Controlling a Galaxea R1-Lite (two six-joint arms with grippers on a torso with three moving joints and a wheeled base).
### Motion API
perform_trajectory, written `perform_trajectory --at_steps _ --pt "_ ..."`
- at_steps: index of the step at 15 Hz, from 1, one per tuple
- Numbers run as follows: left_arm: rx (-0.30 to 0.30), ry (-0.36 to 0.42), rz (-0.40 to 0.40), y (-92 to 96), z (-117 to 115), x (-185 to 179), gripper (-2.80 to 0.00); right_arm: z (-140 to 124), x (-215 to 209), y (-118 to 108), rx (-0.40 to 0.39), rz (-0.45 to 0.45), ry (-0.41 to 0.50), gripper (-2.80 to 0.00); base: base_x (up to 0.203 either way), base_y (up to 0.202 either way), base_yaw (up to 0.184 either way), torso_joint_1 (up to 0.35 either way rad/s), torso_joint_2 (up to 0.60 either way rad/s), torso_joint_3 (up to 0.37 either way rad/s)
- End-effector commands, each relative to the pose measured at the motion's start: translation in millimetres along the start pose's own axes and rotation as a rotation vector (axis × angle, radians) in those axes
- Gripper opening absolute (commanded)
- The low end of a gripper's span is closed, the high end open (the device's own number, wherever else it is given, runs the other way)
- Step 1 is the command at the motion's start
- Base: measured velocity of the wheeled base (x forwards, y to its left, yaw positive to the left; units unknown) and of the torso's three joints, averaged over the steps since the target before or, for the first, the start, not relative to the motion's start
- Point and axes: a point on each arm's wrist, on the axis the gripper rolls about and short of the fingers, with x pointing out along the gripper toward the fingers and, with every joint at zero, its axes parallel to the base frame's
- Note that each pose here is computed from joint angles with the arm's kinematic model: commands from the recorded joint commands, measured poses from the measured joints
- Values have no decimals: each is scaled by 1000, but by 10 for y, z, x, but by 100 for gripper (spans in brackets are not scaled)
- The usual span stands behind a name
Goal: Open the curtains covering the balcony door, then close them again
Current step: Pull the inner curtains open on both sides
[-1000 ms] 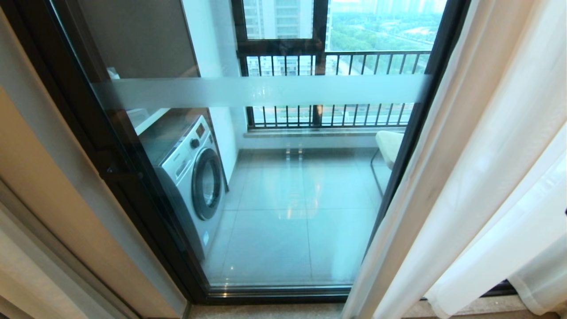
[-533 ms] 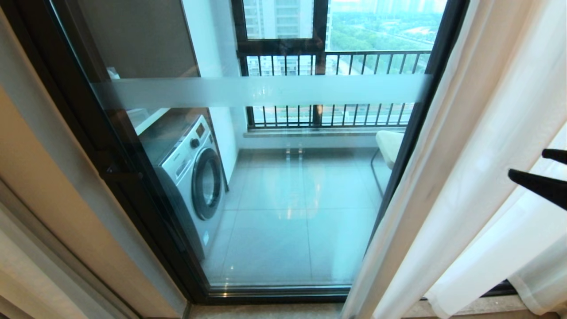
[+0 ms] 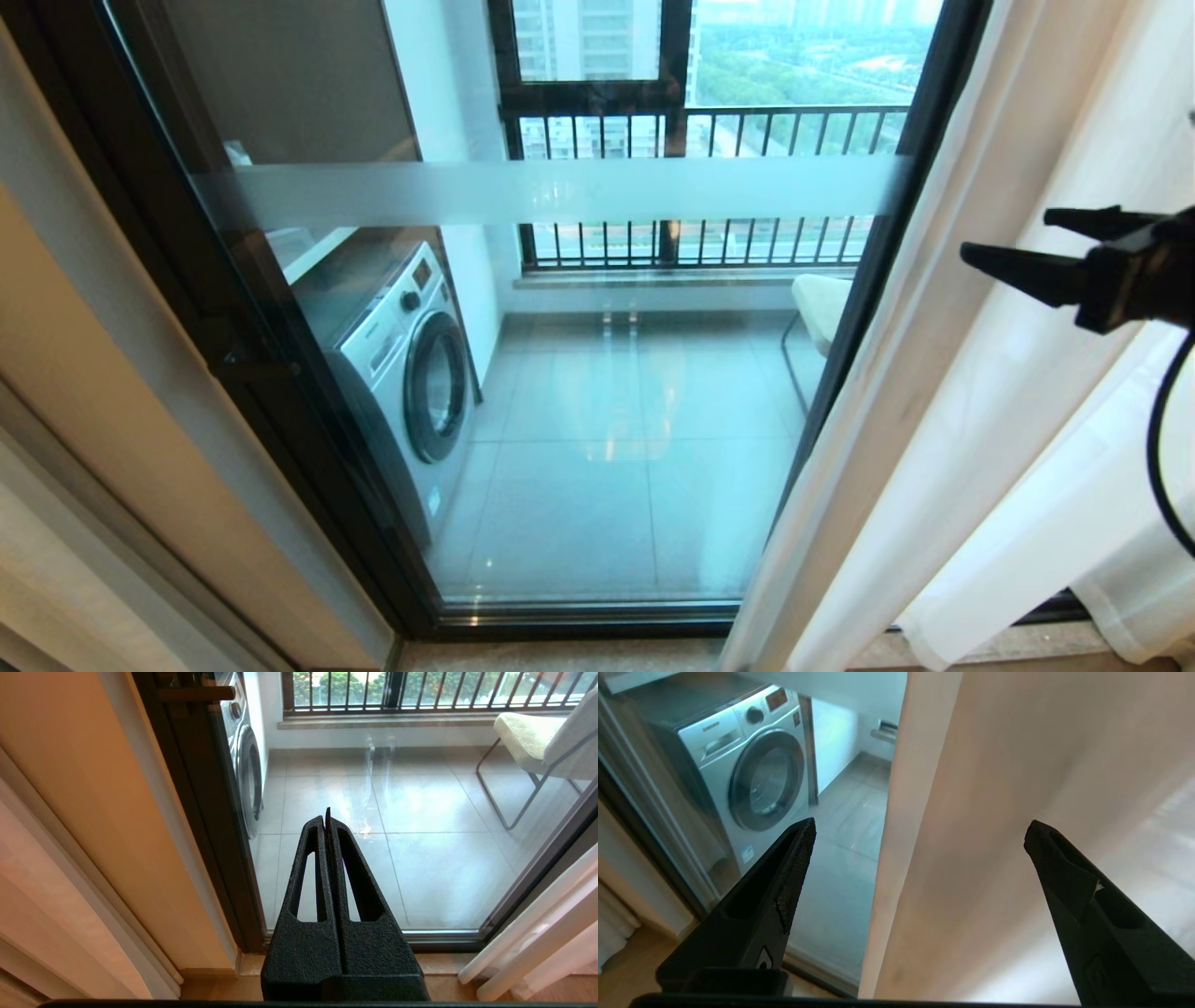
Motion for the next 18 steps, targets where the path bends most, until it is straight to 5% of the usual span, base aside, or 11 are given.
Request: perform_trajectory --at_steps 1,14,15,16,18 --pt "0 -2 -2 0 1 0 -280 -38 360 -20 -2 15 -6 0 0 0 0 0 0 0" --pt "0 0 0 0 0 0 -280 53 873 -194 86 -102 -150 0 0 0 0 0 0 0" --pt "0 0 0 0 0 0 -280 48 877 -194 86 -103 -152 -178 0 0 0 0 0 0" --pt "0 -2 0 0 1 0 -280 34 886 -194 87 -103 -147 -280 0 0 0 0 0 0" --pt "0 0 0 0 0 0 -280 38 880 -188 86 -102 -149 -280 0 0 0 0 0 0"
